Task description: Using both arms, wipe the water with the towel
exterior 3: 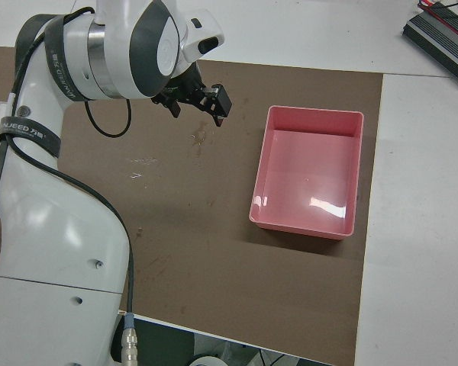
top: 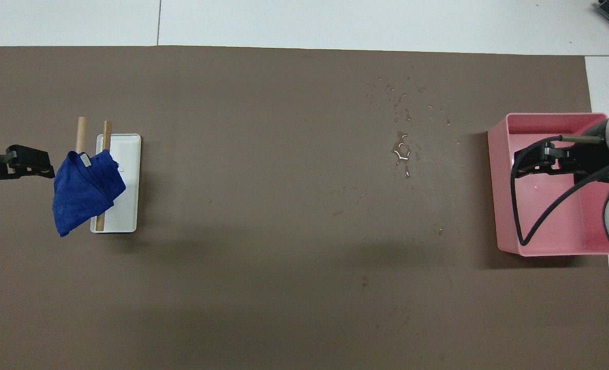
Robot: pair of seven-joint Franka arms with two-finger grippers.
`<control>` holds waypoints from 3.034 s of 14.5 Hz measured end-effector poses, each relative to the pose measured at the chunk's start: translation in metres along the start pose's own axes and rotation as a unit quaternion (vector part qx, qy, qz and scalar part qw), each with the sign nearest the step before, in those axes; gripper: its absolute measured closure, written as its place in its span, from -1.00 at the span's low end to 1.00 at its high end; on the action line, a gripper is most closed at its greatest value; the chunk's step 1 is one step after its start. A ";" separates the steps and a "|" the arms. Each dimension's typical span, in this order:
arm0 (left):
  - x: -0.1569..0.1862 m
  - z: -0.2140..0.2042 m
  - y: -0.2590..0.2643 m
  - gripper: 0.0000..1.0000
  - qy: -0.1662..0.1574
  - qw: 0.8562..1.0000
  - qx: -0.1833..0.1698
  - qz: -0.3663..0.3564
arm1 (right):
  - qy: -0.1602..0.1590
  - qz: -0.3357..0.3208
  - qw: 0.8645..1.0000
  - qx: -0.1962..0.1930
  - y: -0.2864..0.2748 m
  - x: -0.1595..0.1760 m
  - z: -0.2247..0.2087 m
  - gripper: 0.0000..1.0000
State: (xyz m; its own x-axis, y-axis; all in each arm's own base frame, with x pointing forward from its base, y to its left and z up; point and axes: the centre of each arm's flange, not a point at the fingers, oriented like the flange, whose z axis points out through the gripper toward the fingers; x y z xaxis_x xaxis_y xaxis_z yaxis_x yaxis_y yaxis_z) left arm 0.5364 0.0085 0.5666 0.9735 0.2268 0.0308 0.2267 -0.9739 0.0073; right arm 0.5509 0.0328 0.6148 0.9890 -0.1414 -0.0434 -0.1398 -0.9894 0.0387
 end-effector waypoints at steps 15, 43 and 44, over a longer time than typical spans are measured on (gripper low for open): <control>0.001 0.131 -0.008 -1.00 0.023 0.998 0.011 0.062 | -0.001 0.003 1.000 0.000 0.004 0.000 0.001 -1.00; 0.020 0.023 0.006 0.64 -0.020 0.995 -0.024 -0.100 | -0.002 0.025 0.999 0.036 -0.006 0.000 0.004 -1.00; 0.020 0.018 0.008 0.64 -0.021 0.992 -0.028 -0.118 | 0.002 0.037 0.998 0.043 -0.010 0.001 0.002 -1.00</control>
State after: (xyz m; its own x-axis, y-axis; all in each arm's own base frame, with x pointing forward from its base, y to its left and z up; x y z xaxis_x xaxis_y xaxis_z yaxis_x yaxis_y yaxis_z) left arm 0.5583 0.0053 0.5497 0.8940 0.4476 -0.0202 0.4479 -0.8917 0.0648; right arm 0.5529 0.0423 0.6119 0.9758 -0.2147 -0.0405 -0.2165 -0.9752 -0.0451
